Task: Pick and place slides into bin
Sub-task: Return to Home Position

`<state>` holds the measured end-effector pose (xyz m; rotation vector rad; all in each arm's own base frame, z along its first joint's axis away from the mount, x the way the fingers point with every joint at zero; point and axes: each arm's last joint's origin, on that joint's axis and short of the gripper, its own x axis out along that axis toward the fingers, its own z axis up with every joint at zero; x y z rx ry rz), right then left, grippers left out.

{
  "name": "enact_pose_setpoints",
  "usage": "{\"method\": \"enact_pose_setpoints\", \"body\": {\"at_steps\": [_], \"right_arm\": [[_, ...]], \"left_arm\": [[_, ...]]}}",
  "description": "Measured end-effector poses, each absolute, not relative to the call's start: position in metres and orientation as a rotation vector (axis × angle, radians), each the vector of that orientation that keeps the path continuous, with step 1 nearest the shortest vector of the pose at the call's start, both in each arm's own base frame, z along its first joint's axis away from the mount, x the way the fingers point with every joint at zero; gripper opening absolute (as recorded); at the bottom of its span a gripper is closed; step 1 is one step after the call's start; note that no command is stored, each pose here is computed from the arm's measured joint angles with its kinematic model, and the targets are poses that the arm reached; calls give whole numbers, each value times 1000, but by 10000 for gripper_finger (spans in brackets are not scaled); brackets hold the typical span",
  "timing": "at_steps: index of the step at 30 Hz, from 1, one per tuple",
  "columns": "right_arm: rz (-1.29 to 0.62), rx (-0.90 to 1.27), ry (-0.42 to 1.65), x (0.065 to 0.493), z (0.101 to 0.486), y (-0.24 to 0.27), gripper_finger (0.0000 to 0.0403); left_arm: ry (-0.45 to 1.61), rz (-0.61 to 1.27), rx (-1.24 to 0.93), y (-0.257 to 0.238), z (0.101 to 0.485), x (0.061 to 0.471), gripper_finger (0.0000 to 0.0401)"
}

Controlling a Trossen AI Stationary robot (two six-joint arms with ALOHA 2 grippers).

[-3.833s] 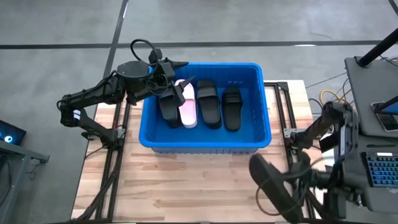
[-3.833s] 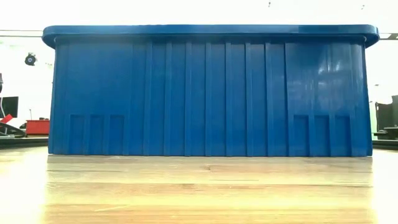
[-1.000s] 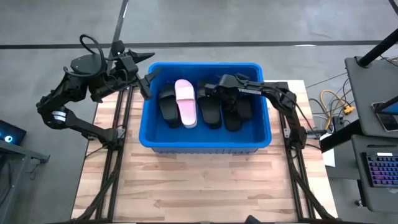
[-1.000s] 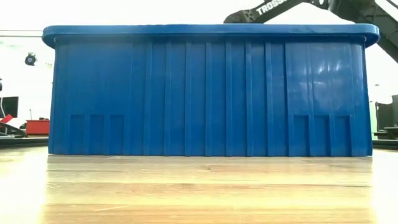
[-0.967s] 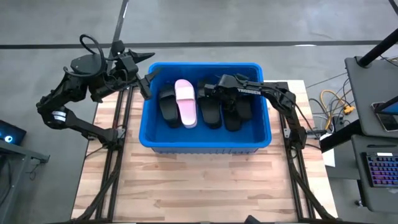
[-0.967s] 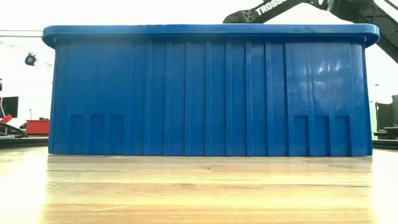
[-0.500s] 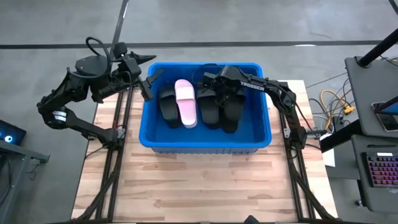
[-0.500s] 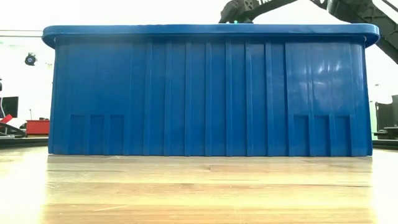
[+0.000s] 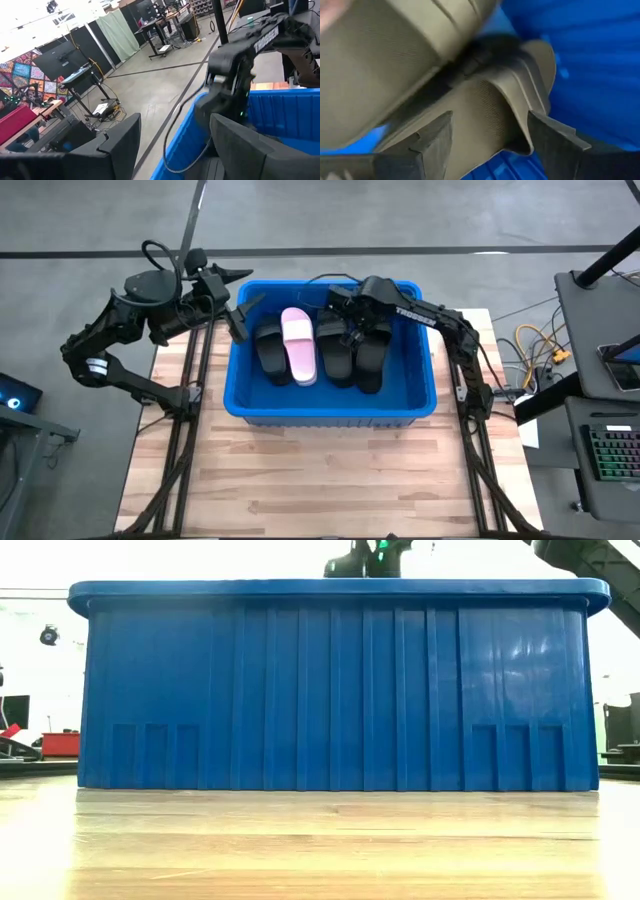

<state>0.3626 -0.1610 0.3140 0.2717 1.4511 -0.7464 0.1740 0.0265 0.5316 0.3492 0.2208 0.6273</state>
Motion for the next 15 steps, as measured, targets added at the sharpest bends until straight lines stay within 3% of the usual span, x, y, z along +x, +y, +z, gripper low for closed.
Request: {"method": "enact_pose_setpoints", "body": {"at_steps": [4,10,15], "right_arm": [[-616,227,1282,366,352,-144,244],[-221,64,747,369,430,-96,223],[-44,32,450,347,469,-71,200]], "left_arm": [[219,627,347,26,532,174,223],[208,628,337,26,532,174,223],[196,630,300,26,532,174,223]]}}
